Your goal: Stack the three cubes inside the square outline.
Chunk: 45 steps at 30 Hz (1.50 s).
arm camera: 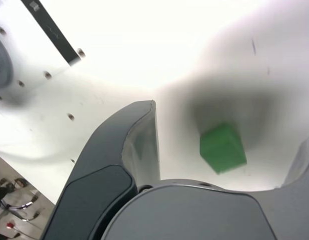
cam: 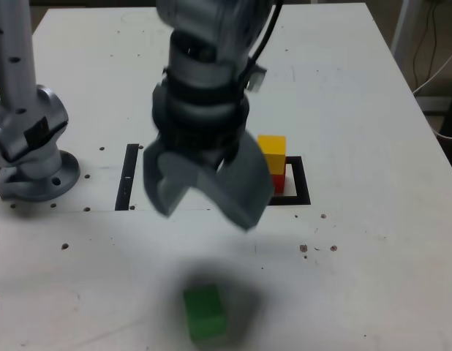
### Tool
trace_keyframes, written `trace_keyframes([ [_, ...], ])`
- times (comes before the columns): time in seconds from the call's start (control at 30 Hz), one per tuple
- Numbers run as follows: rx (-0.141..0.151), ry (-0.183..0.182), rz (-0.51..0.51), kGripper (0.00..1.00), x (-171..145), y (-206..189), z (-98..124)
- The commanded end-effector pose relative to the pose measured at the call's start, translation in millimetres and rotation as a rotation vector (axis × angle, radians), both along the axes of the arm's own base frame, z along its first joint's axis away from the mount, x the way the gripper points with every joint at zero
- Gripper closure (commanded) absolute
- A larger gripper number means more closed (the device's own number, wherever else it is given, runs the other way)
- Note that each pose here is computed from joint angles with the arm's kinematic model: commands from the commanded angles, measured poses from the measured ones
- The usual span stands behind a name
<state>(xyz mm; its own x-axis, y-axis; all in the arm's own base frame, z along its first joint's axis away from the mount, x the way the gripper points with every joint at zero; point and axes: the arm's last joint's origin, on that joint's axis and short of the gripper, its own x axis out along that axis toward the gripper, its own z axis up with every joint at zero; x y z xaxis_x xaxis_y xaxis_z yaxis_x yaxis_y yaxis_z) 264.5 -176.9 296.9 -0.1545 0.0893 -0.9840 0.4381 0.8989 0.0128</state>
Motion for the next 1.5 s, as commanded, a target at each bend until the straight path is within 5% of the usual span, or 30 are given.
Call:
trace_keyframes([
  [0.0, 0.001, 0.009, -0.02, 0.01, 2, -13, -5],
  [0.87, 0.008, 0.019, -0.124, 0.01, -5, -71, -27],
  [1.23, 0.01, -0.025, -0.434, 0.0, -4, -79, -28],
  [1.47, 0.027, -0.04, -0.539, 0.0, -9, -82, -26],
])
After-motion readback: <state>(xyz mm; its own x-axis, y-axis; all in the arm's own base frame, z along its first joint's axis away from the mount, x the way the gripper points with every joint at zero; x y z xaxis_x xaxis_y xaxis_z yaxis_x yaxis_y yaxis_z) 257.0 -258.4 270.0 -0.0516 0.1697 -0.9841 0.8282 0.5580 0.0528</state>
